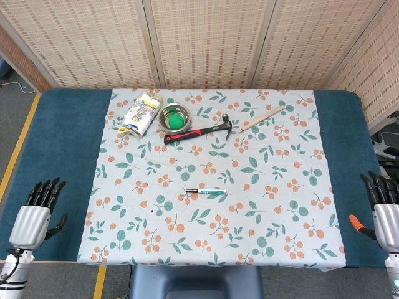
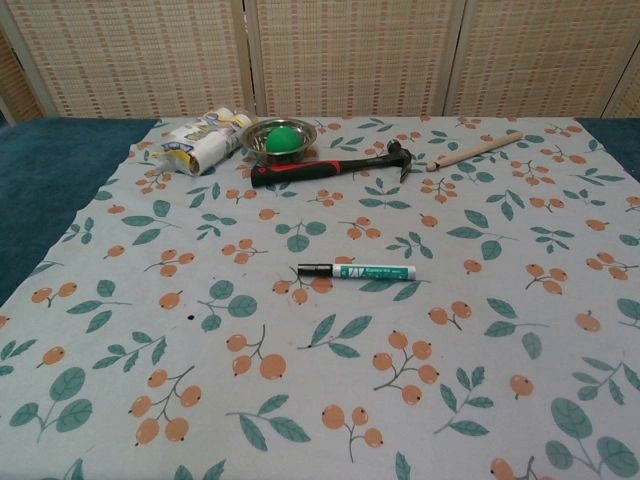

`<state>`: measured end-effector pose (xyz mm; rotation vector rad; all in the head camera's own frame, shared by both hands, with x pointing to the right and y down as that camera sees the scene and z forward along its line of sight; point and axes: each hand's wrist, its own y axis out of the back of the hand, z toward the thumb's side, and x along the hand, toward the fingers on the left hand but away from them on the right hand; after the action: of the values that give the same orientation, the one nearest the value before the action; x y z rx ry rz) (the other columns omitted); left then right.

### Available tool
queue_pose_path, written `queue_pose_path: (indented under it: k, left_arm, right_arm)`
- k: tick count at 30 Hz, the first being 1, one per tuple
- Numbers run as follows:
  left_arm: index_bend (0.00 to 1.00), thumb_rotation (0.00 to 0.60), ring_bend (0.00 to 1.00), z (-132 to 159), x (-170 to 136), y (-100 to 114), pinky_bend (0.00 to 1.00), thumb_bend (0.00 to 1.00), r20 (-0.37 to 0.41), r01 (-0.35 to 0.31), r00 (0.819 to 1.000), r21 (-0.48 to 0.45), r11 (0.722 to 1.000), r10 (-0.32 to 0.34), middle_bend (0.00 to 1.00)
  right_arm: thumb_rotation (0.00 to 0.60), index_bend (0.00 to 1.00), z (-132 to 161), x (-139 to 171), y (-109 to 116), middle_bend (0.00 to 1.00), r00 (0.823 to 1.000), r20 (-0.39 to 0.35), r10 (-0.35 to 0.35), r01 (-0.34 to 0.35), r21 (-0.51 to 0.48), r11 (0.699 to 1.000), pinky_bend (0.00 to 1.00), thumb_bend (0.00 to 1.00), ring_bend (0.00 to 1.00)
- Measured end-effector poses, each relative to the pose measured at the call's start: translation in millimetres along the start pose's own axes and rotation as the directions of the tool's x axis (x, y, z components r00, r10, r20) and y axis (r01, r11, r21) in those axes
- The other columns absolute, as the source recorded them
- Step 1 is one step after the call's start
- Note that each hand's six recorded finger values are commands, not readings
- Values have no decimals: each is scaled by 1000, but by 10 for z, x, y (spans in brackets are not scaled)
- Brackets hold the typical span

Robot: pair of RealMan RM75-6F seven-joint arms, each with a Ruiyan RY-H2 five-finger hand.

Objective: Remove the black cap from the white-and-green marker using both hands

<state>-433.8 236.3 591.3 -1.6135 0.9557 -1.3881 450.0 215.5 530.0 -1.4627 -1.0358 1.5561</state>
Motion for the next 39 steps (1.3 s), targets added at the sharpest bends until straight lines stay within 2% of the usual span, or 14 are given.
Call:
queue_pose_path:
  k: [8,13,17,20,22,27,29,36,39]
  left_arm:
    - [0,600,0,98,7,-1,56,394,24,-3,1000,-1,1000,3,0]
    - [0,600,0,124,32,25,54,395,35,-10,999,-31,999,11,0]
    - [0,600,0,117,67,-10,53,395,42,8,999,-38,999,-7,0]
    - [0,600,0,89,76,-48,54,395,38,34,999,-34,999,-33,0]
    - [0,600,0,67,83,-40,54,395,33,37,999,-40,999,-35,0]
    - [0,600,0,35,88,-25,54,395,20,30,999,-37,999,-30,0]
    - [0,600,0,32,85,-26,53,395,17,30,999,-33,999,-30,0]
    - [0,600,0,46,79,-45,53,394,14,39,999,-13,999,-38,0]
    - [0,600,0,32,68,-23,50,395,10,33,999,-16,999,-33,0]
  right_arm:
    - [600,8,94,25,-93,7,999,-42,19,-19,-19,1000,0,112,0]
    - [600,106,380,-65,-140,137,992,-127,-5,-1,-50,999,0,113,0]
    - [600,212,694,-209,-127,193,982,-189,-17,11,-33,999,0,113,0]
    - [600,240,1017,-358,-144,258,968,-250,3,-1,5,1000,0,114,0]
    - [600,275,1281,-474,-182,313,952,-305,29,-21,32,999,0,117,0]
    - [600,335,1921,-730,-335,319,906,-411,101,-81,65,995,0,133,0]
    - [600,358,2117,-809,-389,320,895,-431,112,-94,62,994,0,141,0]
    - [600,381,2545,-1052,-733,319,887,-414,204,-205,42,978,0,201,0]
    - [600,391,2705,-1140,-894,319,882,-412,227,-210,88,974,0,223,0]
